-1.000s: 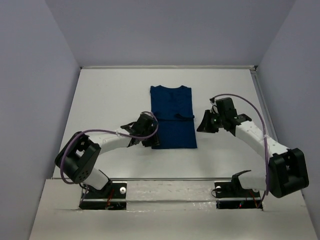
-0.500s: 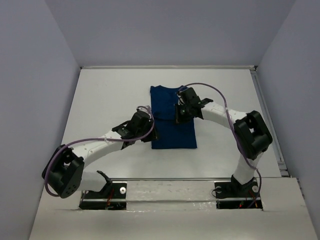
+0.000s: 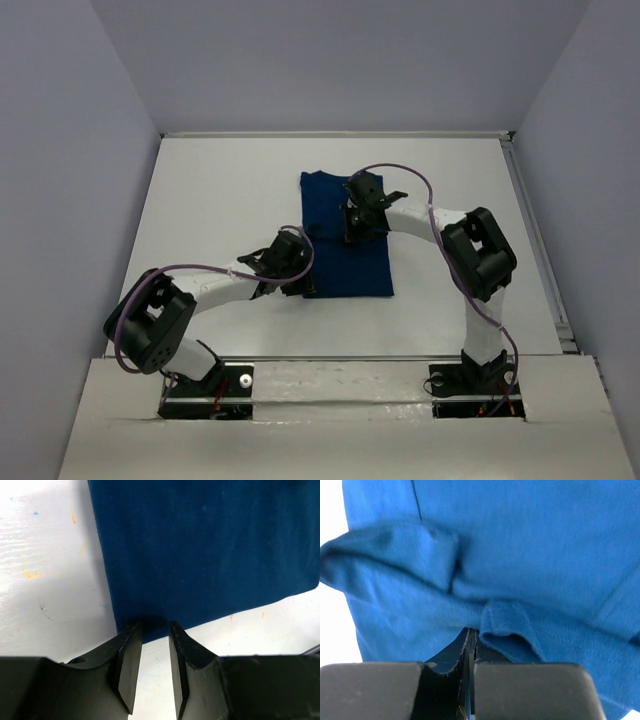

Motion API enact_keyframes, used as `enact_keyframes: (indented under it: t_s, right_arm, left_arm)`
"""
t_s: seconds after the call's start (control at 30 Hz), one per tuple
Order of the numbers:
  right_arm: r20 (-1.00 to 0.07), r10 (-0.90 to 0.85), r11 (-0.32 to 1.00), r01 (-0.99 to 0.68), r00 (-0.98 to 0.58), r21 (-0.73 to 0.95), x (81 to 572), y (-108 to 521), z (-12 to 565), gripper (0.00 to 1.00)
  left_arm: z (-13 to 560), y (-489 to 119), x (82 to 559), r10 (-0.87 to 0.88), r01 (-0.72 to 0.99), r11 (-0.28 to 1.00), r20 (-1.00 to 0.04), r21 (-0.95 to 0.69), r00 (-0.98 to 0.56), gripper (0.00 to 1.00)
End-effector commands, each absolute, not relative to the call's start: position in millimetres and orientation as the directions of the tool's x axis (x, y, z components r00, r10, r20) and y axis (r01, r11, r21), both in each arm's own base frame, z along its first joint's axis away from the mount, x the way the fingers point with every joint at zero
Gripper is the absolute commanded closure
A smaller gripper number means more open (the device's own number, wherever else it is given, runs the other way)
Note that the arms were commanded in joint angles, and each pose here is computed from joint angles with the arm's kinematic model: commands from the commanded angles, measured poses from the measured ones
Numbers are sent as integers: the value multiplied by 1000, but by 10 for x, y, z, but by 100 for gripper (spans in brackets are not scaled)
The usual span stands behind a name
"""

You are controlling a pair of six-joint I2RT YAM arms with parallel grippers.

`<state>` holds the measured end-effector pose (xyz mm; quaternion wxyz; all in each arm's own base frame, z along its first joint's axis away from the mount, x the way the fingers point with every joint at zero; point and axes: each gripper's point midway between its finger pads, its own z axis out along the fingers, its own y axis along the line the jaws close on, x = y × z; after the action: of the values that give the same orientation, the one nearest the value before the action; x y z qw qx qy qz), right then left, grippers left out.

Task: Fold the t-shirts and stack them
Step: Fold the folded rectangular tshirt in 1/3 of the way, then grab one side of the 2/3 rectangular tshirt with both arms

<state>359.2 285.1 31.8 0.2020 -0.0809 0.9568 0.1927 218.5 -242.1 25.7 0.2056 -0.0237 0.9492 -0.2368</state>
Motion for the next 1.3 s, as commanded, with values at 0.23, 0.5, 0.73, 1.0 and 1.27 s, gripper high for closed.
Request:
enact_keyframes:
  t_s: [0.23,0.5,0.73,1.0,1.27]
  right_arm:
    - [-693,-17,974,-169,-721,152,4816,2783,943,100]
    - [-705,22,946,-212,-709,243,4516,2728,1329,100]
    - [-598,85,854,-251,-797,456,3209,2465,1397,100]
    - [-419,236,791,-77,-877,607,2409,1879,1018,38]
    - [-314,305,761,31,-899,649,2220,1734,644,36]
  left_arm:
    - [190,-2311,2098,-112,59,907,-376,-416,-920,71]
    - [744,-2306,2301,-131,85,910,-476,-406,-870,64]
    - [696,-2140,2187,-177,31,906,-442,-423,-879,51]
    - [432,-2076,1982,-203,-13,879,-349,-477,-915,48]
    - [324,-2132,2043,-224,-38,870,-326,-491,-918,50]
